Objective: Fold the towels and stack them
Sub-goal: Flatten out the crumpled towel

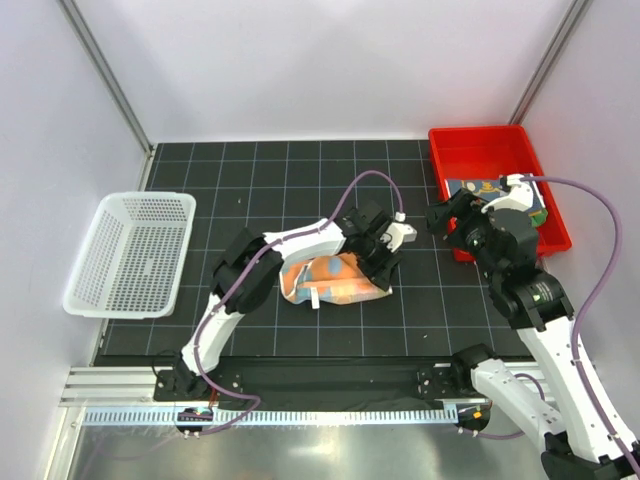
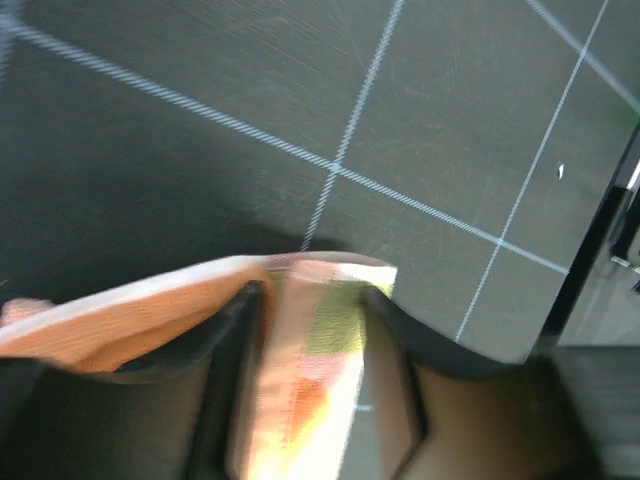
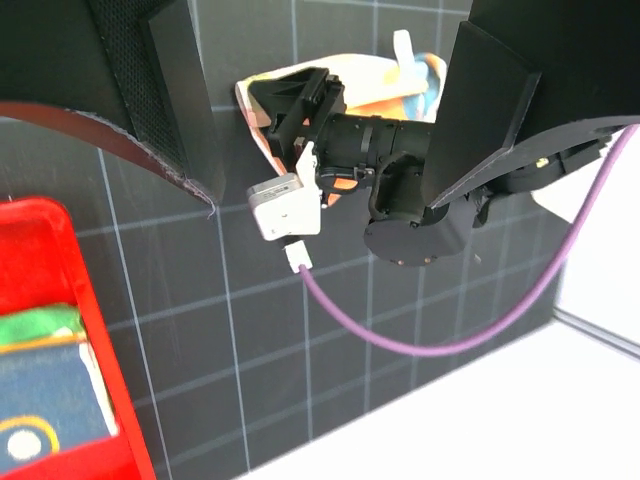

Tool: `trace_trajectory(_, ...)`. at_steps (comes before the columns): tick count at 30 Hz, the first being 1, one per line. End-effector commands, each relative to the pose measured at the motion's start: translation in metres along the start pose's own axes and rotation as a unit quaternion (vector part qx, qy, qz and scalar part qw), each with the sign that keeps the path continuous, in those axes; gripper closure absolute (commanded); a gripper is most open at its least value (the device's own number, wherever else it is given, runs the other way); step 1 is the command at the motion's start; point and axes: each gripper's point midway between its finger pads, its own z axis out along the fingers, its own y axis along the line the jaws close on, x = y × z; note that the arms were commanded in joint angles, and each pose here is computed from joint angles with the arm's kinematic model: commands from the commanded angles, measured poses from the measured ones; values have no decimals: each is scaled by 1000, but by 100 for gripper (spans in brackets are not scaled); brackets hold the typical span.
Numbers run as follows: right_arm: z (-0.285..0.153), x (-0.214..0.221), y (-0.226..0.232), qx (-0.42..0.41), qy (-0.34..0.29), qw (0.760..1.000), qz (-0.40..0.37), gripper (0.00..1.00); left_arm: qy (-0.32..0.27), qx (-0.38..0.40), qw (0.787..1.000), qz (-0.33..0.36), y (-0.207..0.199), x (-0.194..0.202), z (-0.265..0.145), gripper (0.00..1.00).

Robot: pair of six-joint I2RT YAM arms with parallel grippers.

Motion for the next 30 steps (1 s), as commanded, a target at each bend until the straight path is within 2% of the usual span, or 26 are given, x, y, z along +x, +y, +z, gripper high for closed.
trace_trajectory(1, 4, 12, -5, 5, 18, 1000, -19, 13, -3, 19, 1000, 15, -8, -10, 0, 56)
trace_trajectory(3, 3, 12, -5, 0, 17, 1000, -20, 13, -5, 21, 1000, 17, -9, -11, -2, 65)
trace_trajectory(4, 4, 13, -6, 1, 16, 1000, -23, 13, -7, 22, 1000, 20, -11, -12, -3, 80)
trace_trajectory(6, 4, 14, -6, 0, 17, 1000, -24, 13, -17, 20, 999, 26, -16, -18, -14, 95)
trace_trajectory(7, 6, 16, -7, 0, 18, 1000, -25, 13, -23, 14, 999, 29, -17, -22, -20, 100)
trace_trajectory(10, 11, 23, 1, -27, 30, 999, -31, 11, -63, -23, 997, 33, -23, -46, -60, 100)
trace_trajectory(11, 12, 26, 5, -39, 34, 998, -40, 10, -76, -34, 996, 16, -23, -51, -71, 100)
trace_trajectory(12, 19, 30, 8, -51, 36, 997, -43, 9, -117, -46, 992, 15, -25, -70, -103, 100)
trace_trajectory(14, 24, 37, 16, -77, 46, 995, -50, 6, -154, -45, 987, -13, -24, -81, -131, 100)
trace_trajectory(15, 32, 46, 16, -82, 57, 993, -57, 5, -172, -50, 983, -45, -13, -81, -148, 98)
trace_trajectory(16, 35, 51, 32, -128, 66, 988, -60, 4, -196, -37, 979, -44, -20, -87, -170, 94)
trace_trajectory(18, 50, 70, 39, -155, 96, 981, -71, 3, -214, -39, 974, -69, -5, -79, -189, 92)
trace_trajectory(21, 64, 79, 64, -227, 108, 964, -83, 3, -234, -50, 968, -78, 8, -71, -217, 94)
trace_trajectory(22, 78, 84, 70, -248, 108, 958, -95, 3, -230, -54, 968, -85, 14, -61, -218, 100)
trace_trajectory(24, 82, 97, 92, -325, 128, 930, -115, 4, -242, -62, 964, -92, 25, -55, -232, 100)
trace_trajectory(25, 98, 109, 96, -346, 136, 919, -130, 4, -241, -70, 964, -92, 30, -51, -235, 100)
trace_trajectory(26, 99, 117, 102, -374, 154, 904, -135, 5, -243, -90, 961, -97, 40, -49, -240, 100)
trace_trajectory(28, 120, 115, 111, -381, 153, 900, -144, 11, -238, -116, 959, -99, 53, -44, -243, 100)
trace_trajectory(29, 144, 133, 103, -361, 181, 905, -133, 22, -236, -124, 957, -111, 62, -41, -249, 100)
trace_trajectory(30, 155, 126, 113, -366, 184, 903, -129, 27, -229, -113, 959, -122, 65, -38, -247, 100)
